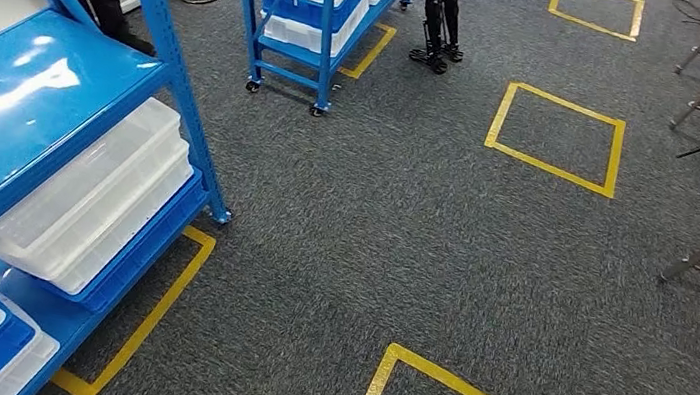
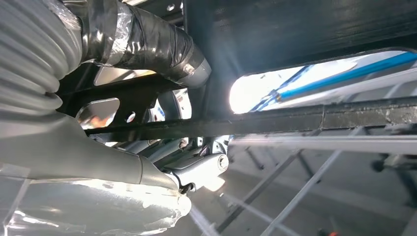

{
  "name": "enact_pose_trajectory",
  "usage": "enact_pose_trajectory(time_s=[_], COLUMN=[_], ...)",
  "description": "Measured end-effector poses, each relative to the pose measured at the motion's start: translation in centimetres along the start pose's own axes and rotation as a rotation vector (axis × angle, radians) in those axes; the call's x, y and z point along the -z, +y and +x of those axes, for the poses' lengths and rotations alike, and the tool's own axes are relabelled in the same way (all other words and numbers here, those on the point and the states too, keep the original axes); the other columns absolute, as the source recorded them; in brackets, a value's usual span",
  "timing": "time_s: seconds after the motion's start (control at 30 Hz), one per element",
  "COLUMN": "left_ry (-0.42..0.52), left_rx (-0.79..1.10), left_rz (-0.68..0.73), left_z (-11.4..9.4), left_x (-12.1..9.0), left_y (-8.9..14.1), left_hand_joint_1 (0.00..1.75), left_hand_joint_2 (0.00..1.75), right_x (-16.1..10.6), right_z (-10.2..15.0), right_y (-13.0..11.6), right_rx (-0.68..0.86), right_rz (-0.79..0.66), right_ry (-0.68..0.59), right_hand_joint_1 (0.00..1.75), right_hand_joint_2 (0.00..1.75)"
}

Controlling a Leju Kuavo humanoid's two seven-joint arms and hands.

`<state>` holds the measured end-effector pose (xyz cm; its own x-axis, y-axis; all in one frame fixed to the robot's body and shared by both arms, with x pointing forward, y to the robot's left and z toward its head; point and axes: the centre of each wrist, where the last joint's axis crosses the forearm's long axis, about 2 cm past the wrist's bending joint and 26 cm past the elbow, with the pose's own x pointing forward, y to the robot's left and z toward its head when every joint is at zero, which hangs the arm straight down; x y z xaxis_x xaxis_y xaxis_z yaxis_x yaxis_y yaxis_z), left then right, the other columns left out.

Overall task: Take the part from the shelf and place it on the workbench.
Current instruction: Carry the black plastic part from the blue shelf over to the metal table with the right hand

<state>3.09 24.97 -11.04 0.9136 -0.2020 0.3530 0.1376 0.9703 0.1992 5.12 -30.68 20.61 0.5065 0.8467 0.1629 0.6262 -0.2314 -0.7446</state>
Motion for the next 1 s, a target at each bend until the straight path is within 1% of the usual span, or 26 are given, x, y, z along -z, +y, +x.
enact_pose_trajectory(time_s=[0.4, 0.6, 1.0], left_ry=[-0.017, -0.013, -0.023], left_rx=[0.004, 0.006, -0.007], left_rz=[0.001, 0.0, 0.007], left_z=[0.5, -0.02, -0.07], left_x=[0.16, -0.01, -0.01], left_y=[0.1, -0.01, 0.04], left_hand_joint_1=[0.0, 0.0, 0.0], left_hand_joint_2=[1.75, 1.75, 1.75], right_x=[-0.25, -0.41, -0.67], right_z=[0.19, 0.35, 0.41], right_y=[-0.03, 0.09, 0.04], right_rx=[0.017, 0.031, 0.038], right_rz=[0.014, 0.024, 0.038], right_ry=[0.036, 0.039, 0.04], right_hand_joint_1=[1.75, 1.75, 1.75], right_hand_joint_2=[1.75, 1.75, 1.75])
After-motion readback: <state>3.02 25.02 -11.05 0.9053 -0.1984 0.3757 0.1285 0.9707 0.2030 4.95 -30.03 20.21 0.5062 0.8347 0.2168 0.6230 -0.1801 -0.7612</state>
